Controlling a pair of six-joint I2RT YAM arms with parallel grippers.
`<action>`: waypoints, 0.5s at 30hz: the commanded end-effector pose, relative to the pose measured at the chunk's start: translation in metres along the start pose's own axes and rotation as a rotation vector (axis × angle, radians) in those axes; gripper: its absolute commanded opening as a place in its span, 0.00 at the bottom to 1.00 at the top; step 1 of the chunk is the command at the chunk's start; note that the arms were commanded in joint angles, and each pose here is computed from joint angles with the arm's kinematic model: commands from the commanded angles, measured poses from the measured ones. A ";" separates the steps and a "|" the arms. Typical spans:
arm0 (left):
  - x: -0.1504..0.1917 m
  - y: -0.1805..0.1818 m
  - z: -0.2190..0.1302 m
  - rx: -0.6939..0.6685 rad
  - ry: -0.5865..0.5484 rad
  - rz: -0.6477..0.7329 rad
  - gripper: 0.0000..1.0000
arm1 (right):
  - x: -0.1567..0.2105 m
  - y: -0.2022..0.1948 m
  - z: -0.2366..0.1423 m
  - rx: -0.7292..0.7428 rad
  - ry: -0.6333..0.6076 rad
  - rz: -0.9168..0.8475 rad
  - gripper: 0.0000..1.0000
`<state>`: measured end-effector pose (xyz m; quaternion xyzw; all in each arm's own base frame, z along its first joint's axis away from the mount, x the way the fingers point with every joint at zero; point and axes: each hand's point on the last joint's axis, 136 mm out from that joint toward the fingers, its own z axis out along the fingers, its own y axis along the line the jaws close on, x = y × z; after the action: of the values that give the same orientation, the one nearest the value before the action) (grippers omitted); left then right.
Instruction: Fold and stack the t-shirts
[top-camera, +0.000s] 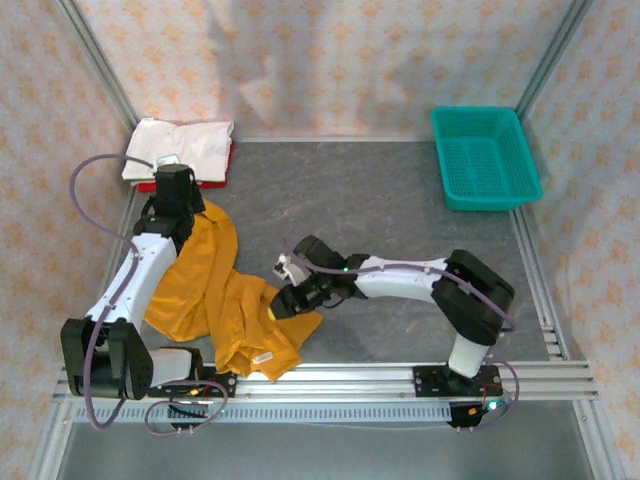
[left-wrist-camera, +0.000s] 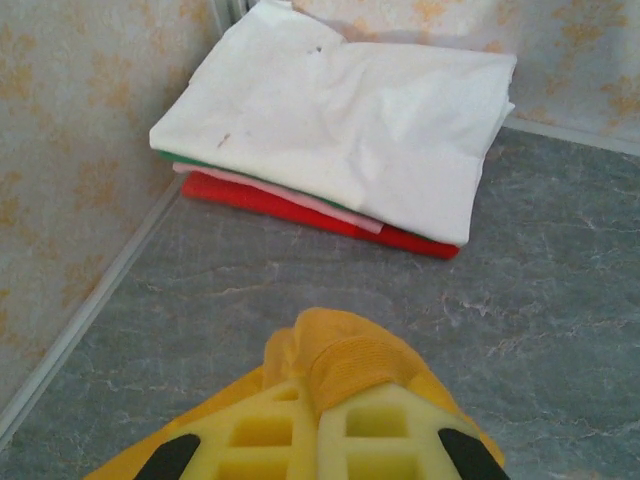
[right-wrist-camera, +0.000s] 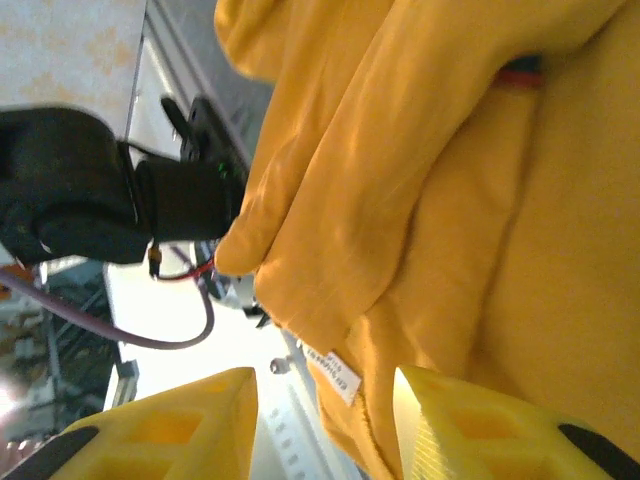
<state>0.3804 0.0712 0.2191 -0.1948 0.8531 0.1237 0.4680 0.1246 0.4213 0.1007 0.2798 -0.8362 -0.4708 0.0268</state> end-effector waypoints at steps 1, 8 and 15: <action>-0.003 0.009 -0.008 -0.015 -0.041 -0.051 0.00 | 0.003 0.025 0.017 -0.133 0.034 0.043 0.43; 0.014 0.005 -0.006 0.014 -0.018 -0.074 0.00 | 0.010 0.011 0.044 -0.063 0.076 0.081 0.42; 0.015 0.006 -0.006 0.014 -0.019 -0.076 0.00 | 0.009 0.006 0.056 -0.085 0.103 0.115 0.43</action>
<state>0.3673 0.0680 0.2041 -0.2104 0.8523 0.1051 0.4672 0.0939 0.4500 0.0627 0.2510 -0.8404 -0.4679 0.1085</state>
